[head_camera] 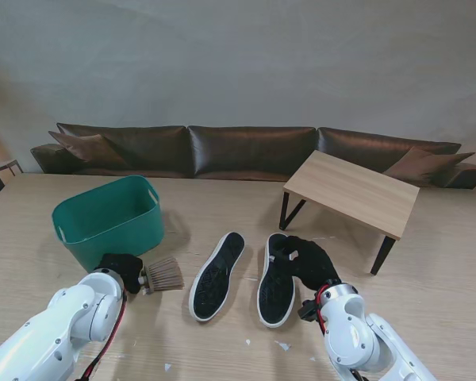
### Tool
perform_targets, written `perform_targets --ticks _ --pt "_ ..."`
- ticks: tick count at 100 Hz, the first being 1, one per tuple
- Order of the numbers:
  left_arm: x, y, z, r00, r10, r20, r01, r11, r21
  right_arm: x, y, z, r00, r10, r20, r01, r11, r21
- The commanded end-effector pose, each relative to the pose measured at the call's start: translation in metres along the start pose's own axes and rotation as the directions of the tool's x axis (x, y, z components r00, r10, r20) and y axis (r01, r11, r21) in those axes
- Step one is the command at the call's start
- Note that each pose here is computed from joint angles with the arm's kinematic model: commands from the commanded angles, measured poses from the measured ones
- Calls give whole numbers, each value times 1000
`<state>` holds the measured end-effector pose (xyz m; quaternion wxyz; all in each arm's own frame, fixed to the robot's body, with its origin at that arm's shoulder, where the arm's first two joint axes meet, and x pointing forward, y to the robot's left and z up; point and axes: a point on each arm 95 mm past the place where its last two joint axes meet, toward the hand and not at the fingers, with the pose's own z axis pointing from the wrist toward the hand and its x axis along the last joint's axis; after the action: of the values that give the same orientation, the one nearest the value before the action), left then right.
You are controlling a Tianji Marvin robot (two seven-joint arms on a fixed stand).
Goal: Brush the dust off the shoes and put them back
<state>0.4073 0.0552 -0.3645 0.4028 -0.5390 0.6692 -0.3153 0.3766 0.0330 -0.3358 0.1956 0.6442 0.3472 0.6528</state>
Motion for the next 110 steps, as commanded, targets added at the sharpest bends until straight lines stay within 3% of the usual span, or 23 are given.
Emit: perform_targets --ticks 1,44,63,79,110 --pt "5 31 -1 1000 3 -24 -5 997 -79 2 -4 -1 1000 7 -3 -7 1000 17" --pt "3 10 -15 994 -45 -97 49 998 40 0 -7 0 1000 -7 -3 7 999 34" --pt "5 1 -19 987 -126 -101 133 989 66 -1 -8 0 1000 -18 -3 18 999 45" --pt "5 -7 -21 968 -230 -102 240 966 100 -1 -8 0 1000 -18 -2 18 998 53" --pt "2 -29 -29 910 -391 -138 411 894 176 0 -9 0 1000 -15 -4 15 999 50"
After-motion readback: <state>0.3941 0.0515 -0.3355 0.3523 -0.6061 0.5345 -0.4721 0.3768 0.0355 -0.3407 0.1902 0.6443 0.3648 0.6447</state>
